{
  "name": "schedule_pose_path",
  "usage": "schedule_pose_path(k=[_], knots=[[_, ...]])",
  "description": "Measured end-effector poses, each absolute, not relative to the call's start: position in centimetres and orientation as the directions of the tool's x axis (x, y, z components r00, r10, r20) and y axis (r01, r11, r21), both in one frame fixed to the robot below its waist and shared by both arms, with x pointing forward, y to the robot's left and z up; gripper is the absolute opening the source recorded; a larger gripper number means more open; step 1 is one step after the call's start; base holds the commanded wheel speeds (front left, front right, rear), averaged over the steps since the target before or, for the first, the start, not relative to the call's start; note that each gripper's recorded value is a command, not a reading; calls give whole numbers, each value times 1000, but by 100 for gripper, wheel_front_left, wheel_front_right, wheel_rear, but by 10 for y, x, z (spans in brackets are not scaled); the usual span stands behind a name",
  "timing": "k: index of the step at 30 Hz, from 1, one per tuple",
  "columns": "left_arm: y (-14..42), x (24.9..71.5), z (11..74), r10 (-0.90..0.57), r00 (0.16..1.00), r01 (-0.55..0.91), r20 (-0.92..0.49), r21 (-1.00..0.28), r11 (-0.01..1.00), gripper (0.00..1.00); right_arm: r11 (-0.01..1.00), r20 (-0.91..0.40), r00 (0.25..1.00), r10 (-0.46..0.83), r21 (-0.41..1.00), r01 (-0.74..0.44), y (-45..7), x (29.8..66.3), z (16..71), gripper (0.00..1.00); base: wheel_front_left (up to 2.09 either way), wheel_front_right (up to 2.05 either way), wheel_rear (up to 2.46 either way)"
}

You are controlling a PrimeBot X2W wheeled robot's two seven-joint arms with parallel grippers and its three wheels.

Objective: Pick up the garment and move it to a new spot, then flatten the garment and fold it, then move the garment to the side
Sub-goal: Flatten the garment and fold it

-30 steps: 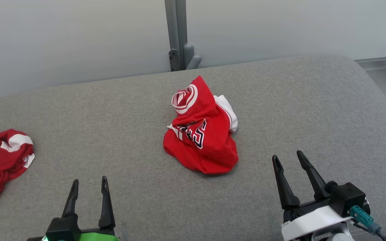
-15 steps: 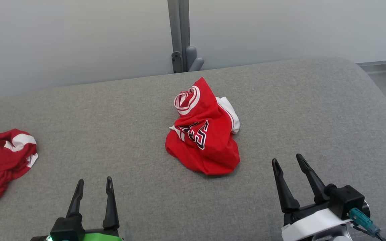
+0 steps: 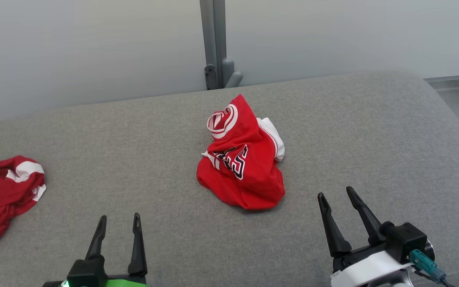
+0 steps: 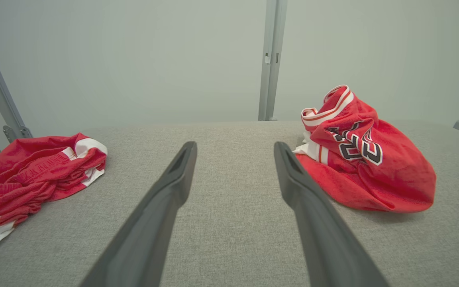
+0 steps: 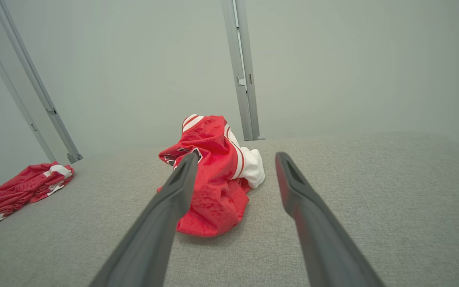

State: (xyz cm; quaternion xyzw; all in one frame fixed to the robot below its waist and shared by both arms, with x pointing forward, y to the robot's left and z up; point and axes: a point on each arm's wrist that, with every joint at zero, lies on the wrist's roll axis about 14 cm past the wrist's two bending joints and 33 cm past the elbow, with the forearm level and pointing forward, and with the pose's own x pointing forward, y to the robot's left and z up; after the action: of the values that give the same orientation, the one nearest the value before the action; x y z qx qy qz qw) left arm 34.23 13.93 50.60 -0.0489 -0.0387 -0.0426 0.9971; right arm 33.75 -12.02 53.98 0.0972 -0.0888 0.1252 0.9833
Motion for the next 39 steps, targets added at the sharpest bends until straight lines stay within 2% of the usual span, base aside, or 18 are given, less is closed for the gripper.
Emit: schedule_pose_path(k=[6,13,17,25,31,38,39], knots=[[120,353,506,-152,985,160,80,-92,983,100,952,185,956,227,164,-258,-123,337,535,100,0,0,0],[86,392,520,-279,953,287,117,-55,956,100,951,178,956,232,166,-262,-122,345,534,100,0,0,0],[58,420,531,-371,918,374,140,6,927,100,956,172,963,209,172,-238,-130,354,533,100,0,0,0],[1,468,506,-564,824,560,51,64,826,100,972,133,981,142,170,-164,-154,377,521,100,0,0,0],[-21,494,480,-603,798,603,-19,14,798,100,977,90,990,110,176,-124,-164,383,506,100,0,0,0],[-49,499,445,-655,741,664,-147,12,748,100,980,67,995,75,181,-86,-173,381,500,100,0,0,0],[-55,498,444,-665,731,674,-151,7,739,70,980,67,996,67,181,-78,-175,380,500,100,0,0,0]])
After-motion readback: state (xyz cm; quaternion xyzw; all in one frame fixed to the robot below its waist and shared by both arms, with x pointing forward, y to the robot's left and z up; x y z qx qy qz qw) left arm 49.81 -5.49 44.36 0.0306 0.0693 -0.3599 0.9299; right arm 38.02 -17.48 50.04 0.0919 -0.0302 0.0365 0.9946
